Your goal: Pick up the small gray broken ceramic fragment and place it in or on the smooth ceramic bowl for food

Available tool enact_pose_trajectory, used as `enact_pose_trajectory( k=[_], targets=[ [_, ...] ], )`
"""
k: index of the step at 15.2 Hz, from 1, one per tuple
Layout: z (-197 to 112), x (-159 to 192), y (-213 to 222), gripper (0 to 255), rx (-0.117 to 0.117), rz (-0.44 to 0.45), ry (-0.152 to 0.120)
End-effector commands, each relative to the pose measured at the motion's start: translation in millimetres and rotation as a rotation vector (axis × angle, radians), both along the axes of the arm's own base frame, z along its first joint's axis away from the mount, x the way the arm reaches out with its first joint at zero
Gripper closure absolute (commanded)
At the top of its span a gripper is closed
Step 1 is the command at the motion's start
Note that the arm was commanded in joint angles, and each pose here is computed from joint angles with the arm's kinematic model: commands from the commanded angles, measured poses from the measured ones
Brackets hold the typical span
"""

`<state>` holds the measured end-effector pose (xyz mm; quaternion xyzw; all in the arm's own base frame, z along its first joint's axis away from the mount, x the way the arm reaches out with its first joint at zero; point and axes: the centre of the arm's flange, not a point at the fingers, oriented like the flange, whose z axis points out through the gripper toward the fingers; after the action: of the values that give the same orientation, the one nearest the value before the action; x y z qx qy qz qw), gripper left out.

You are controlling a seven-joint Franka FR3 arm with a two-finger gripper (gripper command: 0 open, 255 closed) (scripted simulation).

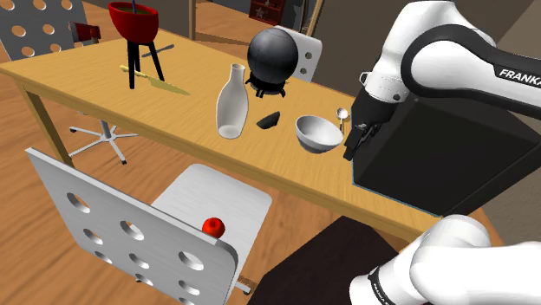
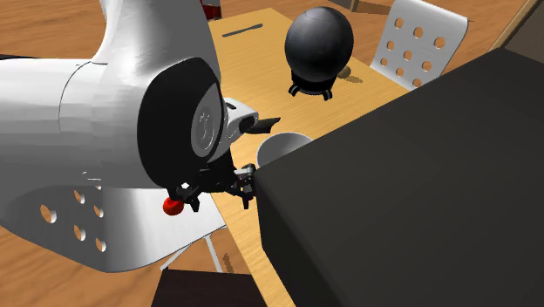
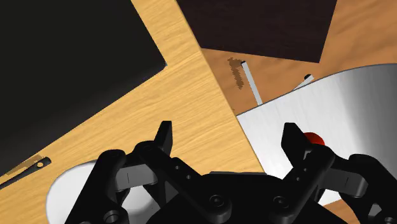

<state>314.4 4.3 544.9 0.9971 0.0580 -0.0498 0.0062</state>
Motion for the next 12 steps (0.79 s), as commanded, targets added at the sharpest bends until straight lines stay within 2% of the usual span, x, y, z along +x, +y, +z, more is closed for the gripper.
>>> enact_pose_trajectory(
  k=[1, 12],
  targets=[
    [0.0, 0.0, 0.0, 0, 0.000, 0.000, 0.000],
    [-44.9, 120.1, 53.2, 0, -0.040, -0.471, -0.046]
  ],
)
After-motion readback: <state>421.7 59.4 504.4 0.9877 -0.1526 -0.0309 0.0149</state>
